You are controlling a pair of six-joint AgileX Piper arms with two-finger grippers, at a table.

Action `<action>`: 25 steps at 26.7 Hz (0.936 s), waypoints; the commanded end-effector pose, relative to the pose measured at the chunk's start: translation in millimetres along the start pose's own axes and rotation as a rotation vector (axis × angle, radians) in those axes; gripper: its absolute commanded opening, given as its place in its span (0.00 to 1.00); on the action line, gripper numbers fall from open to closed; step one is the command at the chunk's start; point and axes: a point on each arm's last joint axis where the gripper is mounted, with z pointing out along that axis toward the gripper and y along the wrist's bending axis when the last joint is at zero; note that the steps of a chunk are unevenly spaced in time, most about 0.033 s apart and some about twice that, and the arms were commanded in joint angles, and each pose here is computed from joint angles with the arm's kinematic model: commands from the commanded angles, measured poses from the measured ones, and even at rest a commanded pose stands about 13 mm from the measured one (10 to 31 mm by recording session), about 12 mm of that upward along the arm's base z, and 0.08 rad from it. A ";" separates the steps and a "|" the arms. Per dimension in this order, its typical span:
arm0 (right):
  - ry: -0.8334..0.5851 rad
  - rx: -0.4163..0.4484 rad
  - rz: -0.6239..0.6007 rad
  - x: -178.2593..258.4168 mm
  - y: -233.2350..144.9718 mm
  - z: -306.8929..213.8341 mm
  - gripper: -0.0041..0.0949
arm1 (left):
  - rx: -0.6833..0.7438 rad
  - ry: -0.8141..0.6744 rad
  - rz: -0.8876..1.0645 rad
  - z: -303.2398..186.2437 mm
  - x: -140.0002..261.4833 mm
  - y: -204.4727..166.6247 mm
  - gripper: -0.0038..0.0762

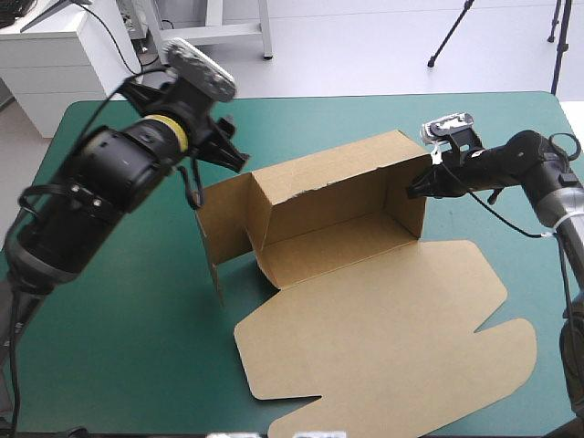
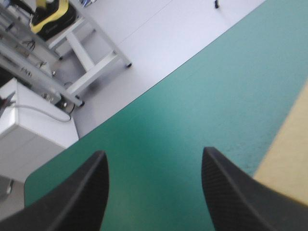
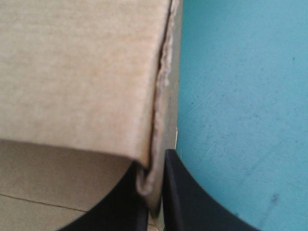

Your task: Fold the box

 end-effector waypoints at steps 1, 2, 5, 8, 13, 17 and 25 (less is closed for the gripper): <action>-0.095 0.010 -0.002 -17.6 9.3 -26.0 0.02 | -0.078 -0.053 -0.141 -22.9 7.4 51.7 0.56; -0.087 0.029 -0.001 -20.4 8.3 -30.1 0.02 | -0.107 -0.018 -0.222 -25.8 20.9 75.3 0.56; -0.075 0.063 -0.016 -30.3 7.9 -44.0 0.02 | -0.161 0.046 -0.336 -35.4 44.3 109.0 0.56; -0.103 0.072 0.018 -44.5 11.0 -61.5 0.02 | -0.216 0.074 -0.455 -44.6 70.6 129.6 0.56; -0.132 0.077 0.025 -57.6 15.4 -80.1 0.02 | -0.267 0.154 -0.512 -39.5 115.0 127.1 0.56; -0.115 0.108 0.021 -58.2 13.9 -84.5 0.02 | -0.269 0.215 -0.560 -30.4 157.1 107.4 0.56; -0.049 0.094 0.088 -54.1 16.4 -88.0 0.02 | -0.266 0.268 -0.629 -25.3 212.0 70.0 0.56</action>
